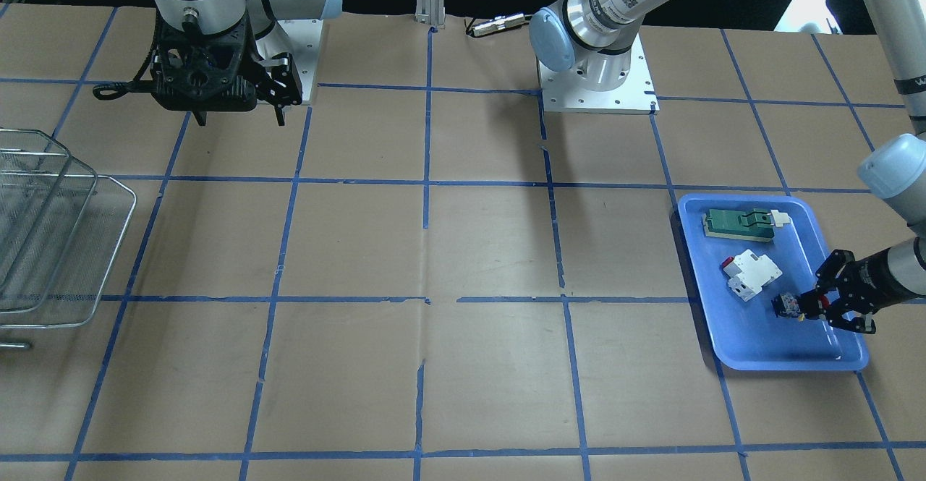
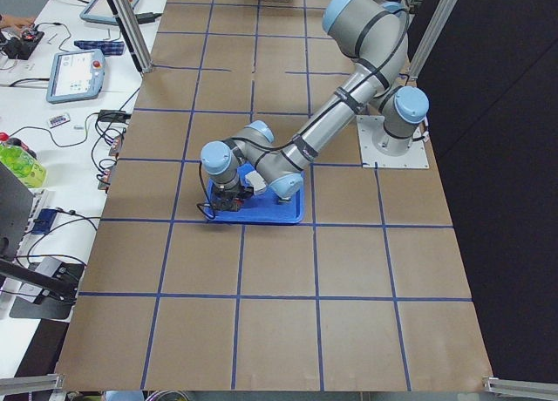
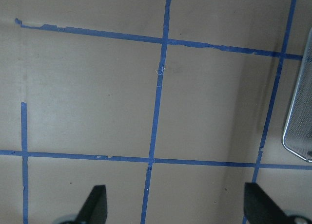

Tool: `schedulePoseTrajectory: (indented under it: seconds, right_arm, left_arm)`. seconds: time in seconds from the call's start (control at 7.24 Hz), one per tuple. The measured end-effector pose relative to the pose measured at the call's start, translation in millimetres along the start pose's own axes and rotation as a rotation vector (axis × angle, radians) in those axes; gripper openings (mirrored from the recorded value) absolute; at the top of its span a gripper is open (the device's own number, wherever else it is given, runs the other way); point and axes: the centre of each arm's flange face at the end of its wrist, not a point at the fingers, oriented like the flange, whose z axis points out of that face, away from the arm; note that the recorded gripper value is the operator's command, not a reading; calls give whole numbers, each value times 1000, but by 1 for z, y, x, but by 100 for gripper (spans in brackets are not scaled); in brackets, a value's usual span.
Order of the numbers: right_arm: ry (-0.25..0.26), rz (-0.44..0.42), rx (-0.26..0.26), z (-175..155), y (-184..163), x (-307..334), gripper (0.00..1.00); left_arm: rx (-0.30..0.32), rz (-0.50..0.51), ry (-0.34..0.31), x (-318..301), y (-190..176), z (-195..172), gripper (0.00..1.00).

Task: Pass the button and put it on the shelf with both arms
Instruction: 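Lift the button with the left gripper and carry it toward the table center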

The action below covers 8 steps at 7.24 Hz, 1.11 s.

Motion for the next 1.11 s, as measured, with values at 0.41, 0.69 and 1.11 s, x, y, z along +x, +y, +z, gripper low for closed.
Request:
schedulePoseTrajectory:
  seconds: [0.41,0.69,1.11]
  right_arm:
    - [0,0,-1,0,0,0,100]
    - [0,-1,0,0,0,0,100]
    - [1,15,1,-7,1,4,100]
  left_arm:
    - [-28,35,-10,-2,56,-61,0]
    - [-86,25,3,2,138,-108,0]
    - [-90,2,17,-1,300,-152,0]
